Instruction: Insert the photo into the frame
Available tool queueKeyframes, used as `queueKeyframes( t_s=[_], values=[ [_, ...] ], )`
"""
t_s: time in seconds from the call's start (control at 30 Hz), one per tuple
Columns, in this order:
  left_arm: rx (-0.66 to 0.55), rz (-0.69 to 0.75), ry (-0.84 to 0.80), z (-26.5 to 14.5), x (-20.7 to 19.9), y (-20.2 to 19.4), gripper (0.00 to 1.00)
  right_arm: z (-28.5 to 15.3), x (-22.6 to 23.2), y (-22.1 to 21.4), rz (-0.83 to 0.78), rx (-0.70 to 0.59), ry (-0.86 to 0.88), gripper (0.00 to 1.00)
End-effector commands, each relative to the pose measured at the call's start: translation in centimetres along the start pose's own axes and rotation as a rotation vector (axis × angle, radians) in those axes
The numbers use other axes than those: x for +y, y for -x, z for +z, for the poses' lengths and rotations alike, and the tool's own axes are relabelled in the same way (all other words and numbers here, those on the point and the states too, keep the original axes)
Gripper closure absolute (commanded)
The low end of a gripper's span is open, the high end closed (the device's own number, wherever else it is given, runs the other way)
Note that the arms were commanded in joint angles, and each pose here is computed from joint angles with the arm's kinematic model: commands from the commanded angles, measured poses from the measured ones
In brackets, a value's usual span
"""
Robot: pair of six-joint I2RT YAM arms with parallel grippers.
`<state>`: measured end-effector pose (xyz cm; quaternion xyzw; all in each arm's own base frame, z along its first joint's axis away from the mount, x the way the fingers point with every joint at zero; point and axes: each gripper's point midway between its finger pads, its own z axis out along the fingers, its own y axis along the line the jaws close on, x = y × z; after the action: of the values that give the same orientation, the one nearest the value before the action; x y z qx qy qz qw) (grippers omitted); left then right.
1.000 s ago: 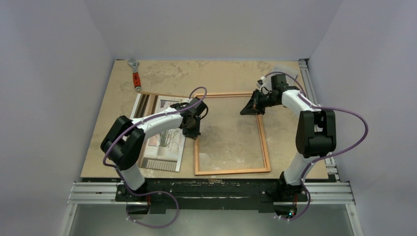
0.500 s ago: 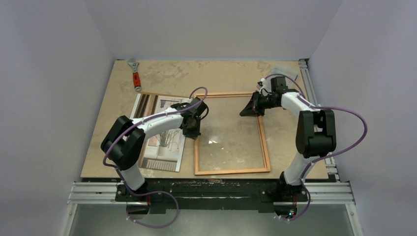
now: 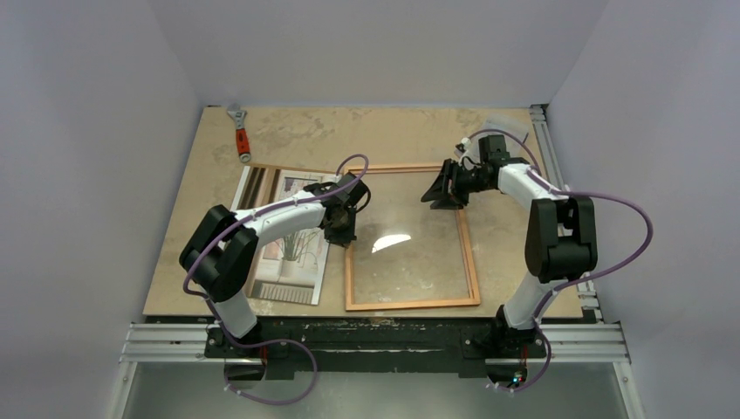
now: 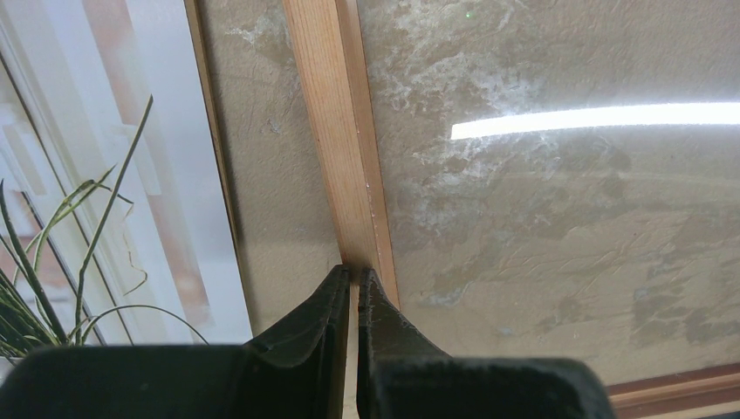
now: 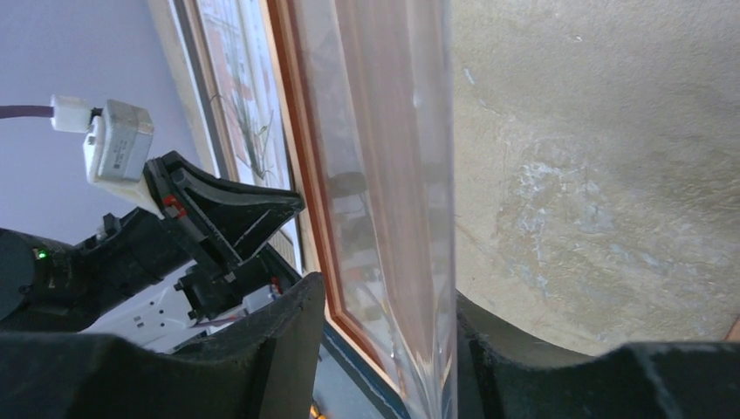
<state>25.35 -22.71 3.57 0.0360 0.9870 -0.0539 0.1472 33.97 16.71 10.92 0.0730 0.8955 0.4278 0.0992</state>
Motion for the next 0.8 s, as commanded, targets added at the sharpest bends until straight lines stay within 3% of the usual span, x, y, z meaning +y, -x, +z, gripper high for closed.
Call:
queueKeyframes(
  t_s=[0.0, 0.37, 0.77],
  values=[
    [0.102, 0.064, 0.137, 3.4, 3.0, -3.4, 1.00, -0.3, 1.2, 0.1, -0.074, -0.018, -0.029, 0.53],
    [0.103, 0.064, 0.141, 3.4, 3.1, -3.4, 1.00, -0.7, -1.1, 0.9, -0.101, -0.064, -0.233, 0.37],
    [0.099, 0.065, 0.137, 3.3, 2.9, -3.2, 1.00, -1.5, -2.8, 1.4, -0.111, -0.096, -0.352, 0.27]
  ],
)
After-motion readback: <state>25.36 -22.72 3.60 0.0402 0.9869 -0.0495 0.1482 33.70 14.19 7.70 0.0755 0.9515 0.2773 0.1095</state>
